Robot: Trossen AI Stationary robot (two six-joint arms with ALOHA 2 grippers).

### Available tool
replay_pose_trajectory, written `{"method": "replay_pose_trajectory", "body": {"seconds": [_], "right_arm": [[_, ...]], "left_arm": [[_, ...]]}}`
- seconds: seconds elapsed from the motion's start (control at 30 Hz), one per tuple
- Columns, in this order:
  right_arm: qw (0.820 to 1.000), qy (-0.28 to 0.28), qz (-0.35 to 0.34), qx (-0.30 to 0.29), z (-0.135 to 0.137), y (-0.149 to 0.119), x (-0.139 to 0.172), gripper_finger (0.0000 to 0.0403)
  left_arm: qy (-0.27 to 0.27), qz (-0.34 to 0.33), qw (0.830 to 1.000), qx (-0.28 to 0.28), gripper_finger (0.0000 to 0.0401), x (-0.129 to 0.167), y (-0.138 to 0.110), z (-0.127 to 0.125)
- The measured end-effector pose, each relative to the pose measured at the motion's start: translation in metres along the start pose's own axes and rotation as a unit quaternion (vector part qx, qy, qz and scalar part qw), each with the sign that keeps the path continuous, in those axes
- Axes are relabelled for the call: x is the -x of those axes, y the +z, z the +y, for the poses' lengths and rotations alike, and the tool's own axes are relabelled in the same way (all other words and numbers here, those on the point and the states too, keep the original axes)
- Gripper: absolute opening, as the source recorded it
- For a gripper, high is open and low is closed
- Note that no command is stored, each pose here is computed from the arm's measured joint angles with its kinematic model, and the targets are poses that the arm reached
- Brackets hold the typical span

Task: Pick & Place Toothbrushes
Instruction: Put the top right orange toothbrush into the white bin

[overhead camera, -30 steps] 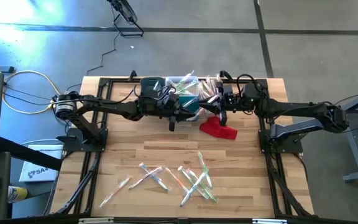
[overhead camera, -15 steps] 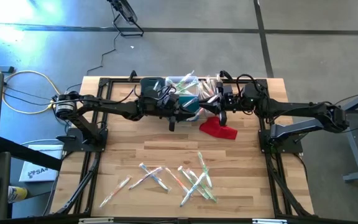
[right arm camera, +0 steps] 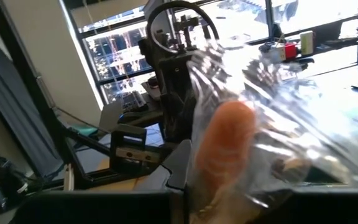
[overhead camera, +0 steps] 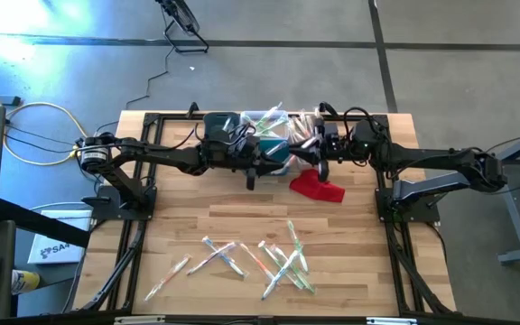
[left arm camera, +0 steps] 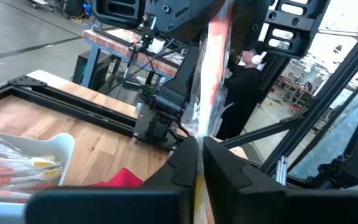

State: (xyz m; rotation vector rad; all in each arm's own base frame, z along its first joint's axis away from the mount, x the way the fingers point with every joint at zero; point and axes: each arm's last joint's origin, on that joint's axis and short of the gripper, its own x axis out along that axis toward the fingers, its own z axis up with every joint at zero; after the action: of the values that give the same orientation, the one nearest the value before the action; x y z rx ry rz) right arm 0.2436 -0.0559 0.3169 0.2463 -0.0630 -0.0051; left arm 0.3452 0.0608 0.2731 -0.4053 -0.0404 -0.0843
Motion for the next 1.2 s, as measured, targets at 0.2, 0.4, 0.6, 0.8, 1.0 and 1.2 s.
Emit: {"method": "replay_pose_trajectory", "body": {"seconds": [0.2,0.4,0.6,0.8,1.0,1.2], "right_arm": [[1.0,-0.014,-0.01,0.0,-0.001,0.001,0.0,0.0034],[0.999,-0.008,-0.033,0.004,0.001,0.006,0.0,0.0034],[0.999,-0.005,-0.04,0.005,0.001,0.007,0.0,0.0034],[0.999,0.002,-0.037,0.006,0.001,0.007,0.0,0.0034],[1.0,0.01,-0.019,-0.014,-0.003,0.005,0.001,0.0034],[0.999,-0.02,0.012,-0.031,-0.015,0.0,0.004,0.0034]], "left_arm": [[0.011,-0.005,1.0,0.003,0.0085,0.0,0.0,0.001],[0.011,-0.006,1.0,0.004,0.0108,0.0,0.001,0.001],[0.011,-0.006,1.0,0.004,0.0109,0.0,0.0,0.001],[0.011,-0.006,1.0,0.004,0.0109,0.0,0.0,0.001],[0.002,-0.023,1.0,-0.001,0.0109,0.0,0.004,-0.001],[0.003,-0.034,0.999,-0.008,0.0109,0.0,0.006,-0.002]]}}
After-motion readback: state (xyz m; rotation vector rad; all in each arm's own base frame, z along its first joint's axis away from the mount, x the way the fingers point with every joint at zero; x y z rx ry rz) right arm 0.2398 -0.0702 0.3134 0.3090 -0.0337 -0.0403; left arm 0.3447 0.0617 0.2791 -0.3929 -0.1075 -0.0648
